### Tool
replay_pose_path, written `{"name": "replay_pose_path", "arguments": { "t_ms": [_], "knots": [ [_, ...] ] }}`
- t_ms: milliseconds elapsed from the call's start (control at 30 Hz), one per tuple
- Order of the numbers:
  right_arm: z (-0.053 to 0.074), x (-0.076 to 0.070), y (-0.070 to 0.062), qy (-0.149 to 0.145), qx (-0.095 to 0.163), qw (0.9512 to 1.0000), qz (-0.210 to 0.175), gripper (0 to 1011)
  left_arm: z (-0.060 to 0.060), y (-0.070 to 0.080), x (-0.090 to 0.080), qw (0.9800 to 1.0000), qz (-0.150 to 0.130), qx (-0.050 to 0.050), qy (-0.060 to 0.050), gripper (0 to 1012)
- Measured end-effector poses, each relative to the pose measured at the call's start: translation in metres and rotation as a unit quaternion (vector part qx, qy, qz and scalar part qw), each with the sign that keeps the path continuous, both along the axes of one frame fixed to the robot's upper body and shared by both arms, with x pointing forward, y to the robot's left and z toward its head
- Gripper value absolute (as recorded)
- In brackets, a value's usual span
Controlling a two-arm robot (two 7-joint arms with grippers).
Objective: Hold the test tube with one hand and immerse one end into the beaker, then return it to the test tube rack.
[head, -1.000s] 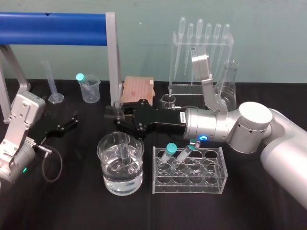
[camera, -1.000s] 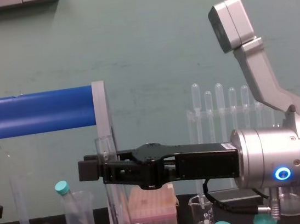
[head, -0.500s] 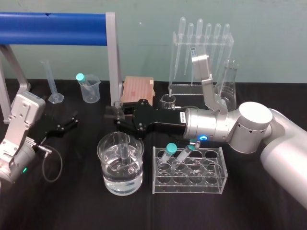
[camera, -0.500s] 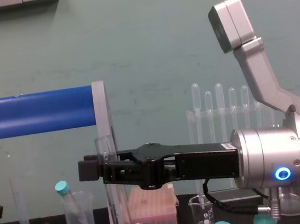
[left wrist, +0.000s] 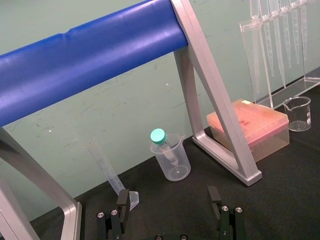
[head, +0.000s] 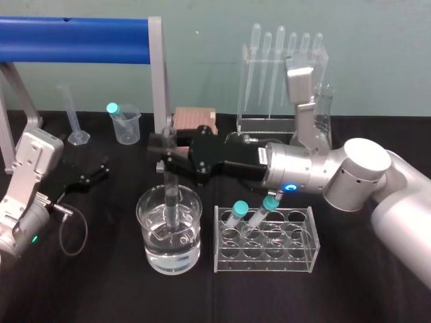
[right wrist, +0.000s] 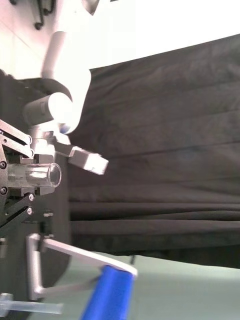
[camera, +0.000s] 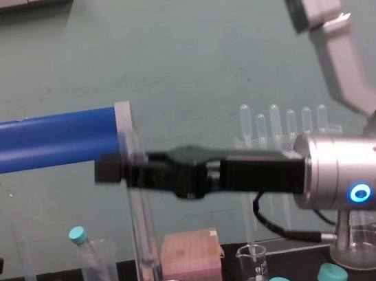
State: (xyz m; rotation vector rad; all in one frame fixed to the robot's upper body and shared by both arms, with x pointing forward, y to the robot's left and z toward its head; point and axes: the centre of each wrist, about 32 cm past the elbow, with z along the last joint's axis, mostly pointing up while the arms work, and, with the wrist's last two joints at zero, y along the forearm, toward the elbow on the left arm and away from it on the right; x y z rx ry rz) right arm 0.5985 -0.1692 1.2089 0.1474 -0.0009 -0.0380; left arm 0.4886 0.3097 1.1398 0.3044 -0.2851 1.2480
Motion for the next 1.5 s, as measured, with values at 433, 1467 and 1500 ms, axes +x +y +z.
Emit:
{"name": "replay_pose_path", "arguments": {
  "t_ms": [433, 1467, 1500],
  "knots": [
    [0.04, -0.015, -0.038, -0.088, 0.091, 0.9883, -0.085, 242, 0.0, 0.0, 0.0, 1.0, 0.0, 0.0, 0.0, 1000],
    [0.046, -0.115, -0.148, -0.082, 0.052, 0.9406, -0.325, 242, 0.0, 0.0, 0.0, 1.0, 0.0, 0.0, 0.0, 1000],
    [0.044, -0.118, -0.15, -0.076, 0.049, 0.9399, -0.329, 242, 0.0, 0.0, 0.0, 1.0, 0.0, 0.0, 0.0, 1000]
  ]
}}
